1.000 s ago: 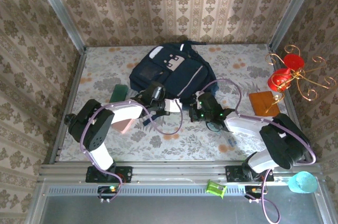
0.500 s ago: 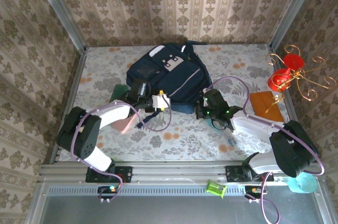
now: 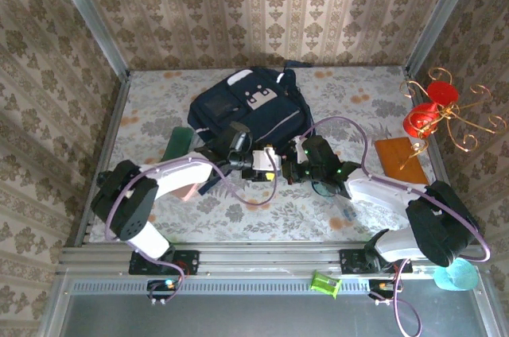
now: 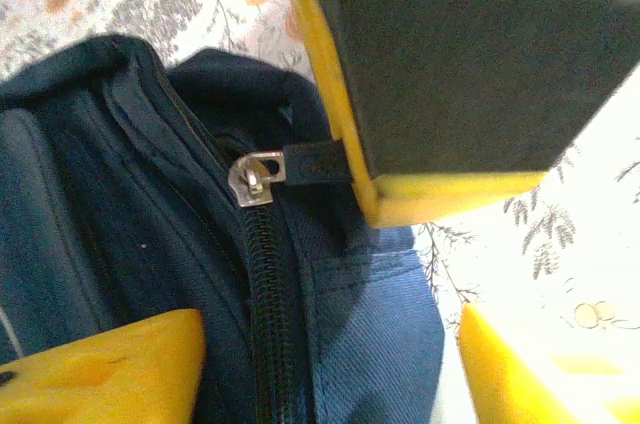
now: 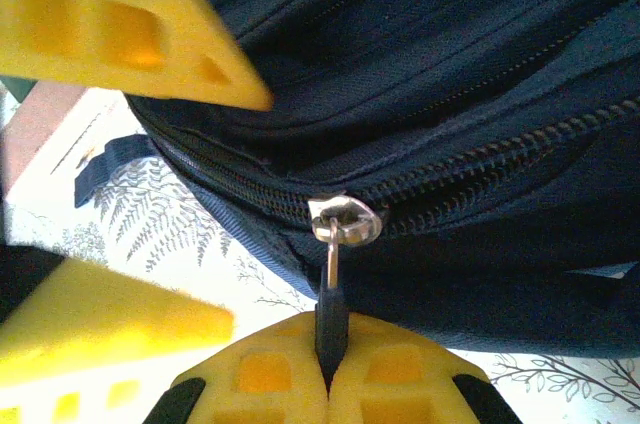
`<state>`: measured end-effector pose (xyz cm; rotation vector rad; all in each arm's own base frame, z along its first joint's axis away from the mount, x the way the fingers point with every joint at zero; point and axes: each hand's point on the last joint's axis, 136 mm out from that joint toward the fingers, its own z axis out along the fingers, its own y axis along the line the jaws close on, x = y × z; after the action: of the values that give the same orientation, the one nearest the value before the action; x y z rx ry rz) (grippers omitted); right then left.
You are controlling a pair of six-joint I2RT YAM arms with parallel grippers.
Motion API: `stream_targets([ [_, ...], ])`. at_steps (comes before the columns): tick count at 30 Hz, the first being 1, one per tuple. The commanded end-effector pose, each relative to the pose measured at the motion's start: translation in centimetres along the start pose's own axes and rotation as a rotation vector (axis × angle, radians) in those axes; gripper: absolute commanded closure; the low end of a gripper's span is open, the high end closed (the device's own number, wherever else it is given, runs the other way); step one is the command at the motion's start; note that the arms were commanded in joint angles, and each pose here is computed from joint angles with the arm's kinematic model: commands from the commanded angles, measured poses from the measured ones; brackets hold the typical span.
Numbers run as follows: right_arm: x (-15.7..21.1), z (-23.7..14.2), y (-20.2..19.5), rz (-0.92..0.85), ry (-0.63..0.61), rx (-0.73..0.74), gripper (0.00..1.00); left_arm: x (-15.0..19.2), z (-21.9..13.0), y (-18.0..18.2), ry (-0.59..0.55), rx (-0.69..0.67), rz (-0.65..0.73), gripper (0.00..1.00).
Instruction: Pack the student bag
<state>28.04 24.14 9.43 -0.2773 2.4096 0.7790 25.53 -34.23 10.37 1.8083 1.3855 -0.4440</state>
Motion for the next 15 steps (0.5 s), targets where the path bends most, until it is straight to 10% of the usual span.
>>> stream_targets([
  [1, -0.8, -0.4, 1.6, -0.04, -0.04, -0.066, 1.0, 0.2, 0.6, 1.1, 0.031, -0.019, -0.011, 0.41],
  [9, 0.2, -1.3, -3.3, 0.03, 0.003, 0.15, 1.0, 2.8, -0.4, 0.3, 0.081, -0.024, 0.005, 0.95],
  [15, 0.5, -2.9, -9.1, 0.136, 0.039, 0.378, 1.0, 4.5, -3.6, 0.9, 0.081, -0.065, 0.018, 1.0],
])
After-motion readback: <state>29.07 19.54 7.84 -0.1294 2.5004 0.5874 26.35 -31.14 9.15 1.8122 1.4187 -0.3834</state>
